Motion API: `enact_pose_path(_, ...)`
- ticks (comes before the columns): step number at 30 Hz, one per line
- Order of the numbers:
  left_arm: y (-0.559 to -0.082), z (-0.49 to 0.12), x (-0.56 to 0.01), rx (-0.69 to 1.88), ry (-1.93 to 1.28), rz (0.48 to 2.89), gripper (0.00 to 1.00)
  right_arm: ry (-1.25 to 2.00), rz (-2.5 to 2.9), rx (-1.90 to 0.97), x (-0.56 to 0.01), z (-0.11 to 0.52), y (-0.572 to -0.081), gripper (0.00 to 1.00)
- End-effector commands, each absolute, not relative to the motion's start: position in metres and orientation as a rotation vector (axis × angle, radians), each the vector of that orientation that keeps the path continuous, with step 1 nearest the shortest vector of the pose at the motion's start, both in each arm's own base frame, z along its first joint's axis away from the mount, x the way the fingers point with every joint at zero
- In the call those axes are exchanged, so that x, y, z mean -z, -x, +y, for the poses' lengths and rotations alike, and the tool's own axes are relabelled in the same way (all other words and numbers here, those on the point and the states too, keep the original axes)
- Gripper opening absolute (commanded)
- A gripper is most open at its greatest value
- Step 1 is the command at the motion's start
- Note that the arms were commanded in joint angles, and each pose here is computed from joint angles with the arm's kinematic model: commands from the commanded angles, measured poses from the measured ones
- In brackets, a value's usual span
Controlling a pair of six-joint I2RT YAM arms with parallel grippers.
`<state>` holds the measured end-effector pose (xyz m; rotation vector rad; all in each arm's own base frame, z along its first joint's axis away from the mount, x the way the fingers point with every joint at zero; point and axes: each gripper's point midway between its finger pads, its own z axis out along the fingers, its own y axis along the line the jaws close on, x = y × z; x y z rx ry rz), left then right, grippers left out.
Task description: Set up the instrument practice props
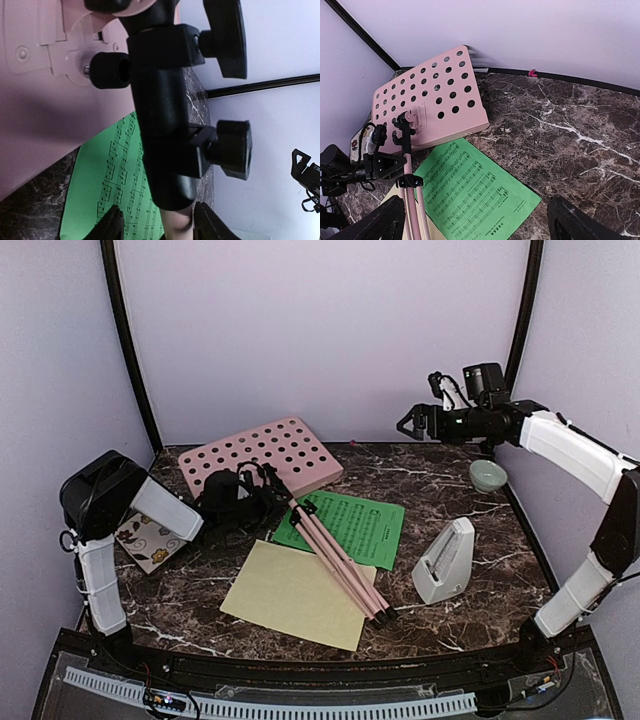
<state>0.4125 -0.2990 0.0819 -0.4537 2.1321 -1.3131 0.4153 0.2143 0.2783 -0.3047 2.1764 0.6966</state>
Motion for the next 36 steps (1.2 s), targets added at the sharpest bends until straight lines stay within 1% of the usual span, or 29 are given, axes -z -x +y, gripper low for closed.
enact_pose_path(1,-0.422,-0.316,-0.105,1.398,0.433,2.015,0.48,0.341,2.140,-0.680,-0.293,0.212,-0.404,1.00)
enact_pose_path(7,-0.430,-0.322,-0.104,1.431,0.458,1.963,0.42,0.356,2.145,-0.679,-0.292,0.212,-0.401,1.00)
enact_pose_path(11,-0.433,-0.321,-0.109,1.425,0.458,1.929,0.34,0.359,2.147,-0.684,-0.291,0.213,-0.400,1.00)
enact_pose_path(18,-0.439,-0.327,-0.134,1.411,0.395,1.880,0.10,0.371,2.134,-0.702,-0.291,0.215,-0.399,1.00)
enact_pose_path(20,-0.441,-0.329,-0.145,1.405,0.371,1.866,0.04,0.372,2.130,-0.709,-0.292,0.216,-0.399,1.00)
enact_pose_path(22,-0.443,-0.330,-0.156,1.398,0.351,1.845,0.00,0.372,2.127,-0.715,-0.292,0.216,-0.399,1.00)
enact_pose_path(27,-0.447,-0.331,-0.206,1.384,0.274,1.758,0.00,0.374,2.112,-0.740,-0.296,0.218,-0.396,1.00)
enact_pose_path(36,-0.439,-0.332,-0.326,1.329,0.058,1.581,0.00,0.354,2.043,-0.812,-0.315,0.222,-0.388,1.00)
